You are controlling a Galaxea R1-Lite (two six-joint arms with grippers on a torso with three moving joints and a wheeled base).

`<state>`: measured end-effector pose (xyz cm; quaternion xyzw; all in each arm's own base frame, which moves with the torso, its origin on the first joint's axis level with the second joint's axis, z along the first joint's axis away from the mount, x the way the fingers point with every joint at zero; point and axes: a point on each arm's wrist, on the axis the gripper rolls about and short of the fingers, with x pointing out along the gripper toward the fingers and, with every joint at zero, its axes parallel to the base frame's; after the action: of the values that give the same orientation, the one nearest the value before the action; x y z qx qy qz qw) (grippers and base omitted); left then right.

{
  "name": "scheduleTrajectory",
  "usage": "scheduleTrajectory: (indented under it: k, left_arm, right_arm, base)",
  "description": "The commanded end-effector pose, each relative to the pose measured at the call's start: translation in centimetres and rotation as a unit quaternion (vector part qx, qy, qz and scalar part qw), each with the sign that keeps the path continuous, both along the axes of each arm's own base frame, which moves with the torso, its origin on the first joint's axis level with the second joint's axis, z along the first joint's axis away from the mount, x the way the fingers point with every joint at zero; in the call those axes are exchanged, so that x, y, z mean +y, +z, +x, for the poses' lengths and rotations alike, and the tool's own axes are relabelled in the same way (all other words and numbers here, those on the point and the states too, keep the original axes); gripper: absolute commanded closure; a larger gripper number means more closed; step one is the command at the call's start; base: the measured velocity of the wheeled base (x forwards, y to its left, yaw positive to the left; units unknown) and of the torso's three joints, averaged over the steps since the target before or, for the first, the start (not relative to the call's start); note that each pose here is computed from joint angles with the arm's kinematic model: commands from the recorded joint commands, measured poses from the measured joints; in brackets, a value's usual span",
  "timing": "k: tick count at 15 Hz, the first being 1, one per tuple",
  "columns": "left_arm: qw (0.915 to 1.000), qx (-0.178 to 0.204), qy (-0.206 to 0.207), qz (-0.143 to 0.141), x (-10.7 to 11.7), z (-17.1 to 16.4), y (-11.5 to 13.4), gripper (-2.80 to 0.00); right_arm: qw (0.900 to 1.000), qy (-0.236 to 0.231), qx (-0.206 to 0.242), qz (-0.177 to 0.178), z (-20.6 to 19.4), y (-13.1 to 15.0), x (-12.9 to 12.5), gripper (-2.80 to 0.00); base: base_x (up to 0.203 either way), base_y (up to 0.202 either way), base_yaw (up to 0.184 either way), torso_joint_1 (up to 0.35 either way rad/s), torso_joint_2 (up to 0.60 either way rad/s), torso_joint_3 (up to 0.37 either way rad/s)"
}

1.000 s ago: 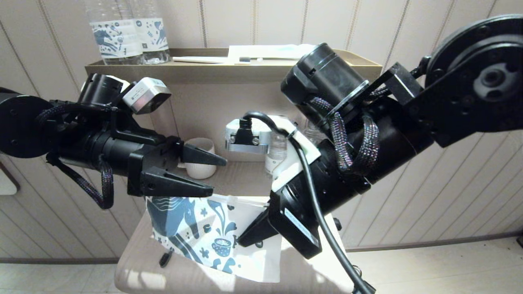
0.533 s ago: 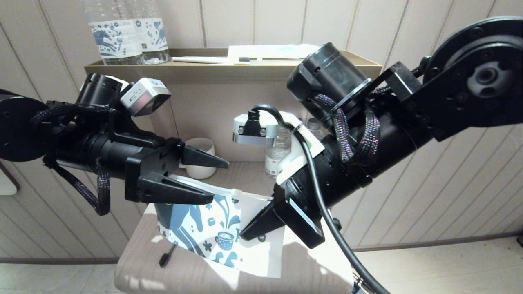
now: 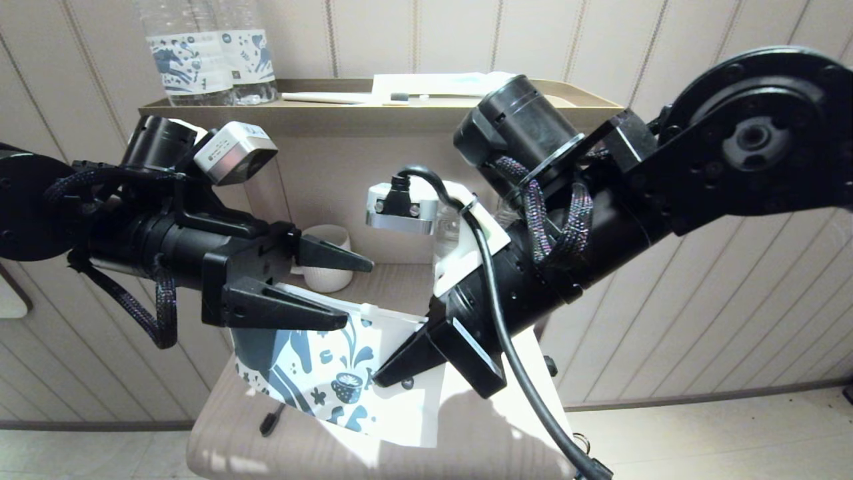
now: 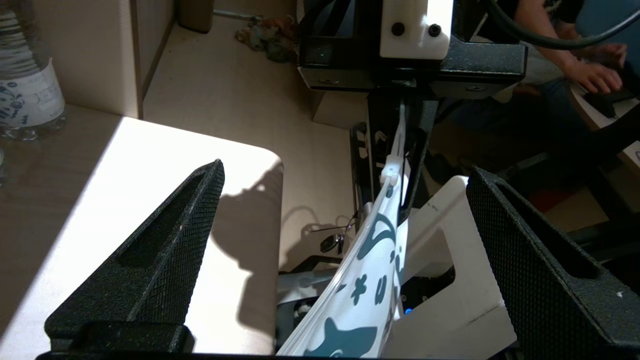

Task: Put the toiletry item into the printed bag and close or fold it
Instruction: Open the storage bag

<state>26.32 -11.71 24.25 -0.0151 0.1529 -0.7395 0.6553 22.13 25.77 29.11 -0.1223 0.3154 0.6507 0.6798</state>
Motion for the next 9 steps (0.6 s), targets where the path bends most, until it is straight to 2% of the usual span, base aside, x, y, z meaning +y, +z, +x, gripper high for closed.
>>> scheduleTrajectory:
  k: [1,9]
  left_arm:
    - [1.0,0.004,-0.005,-0.001,-0.05,-0.14,-0.23,-2.8]
    - [0.9999,0.007,-0.008,0.01,-0.97,0.21,-0.81,-2.8]
  right_arm:
    - [1.0,0.002,0.004,-0.003,0.32,-0.46,0.33,0.0]
    - [1.0,-0.017,0.002,0.008,1.07,-0.25,0.0,0.0]
  base:
    - [0.0,0.0,0.0,0.0,0.0,0.0]
    - [0.0,0.0,0.0,0.0,0.0,0.0]
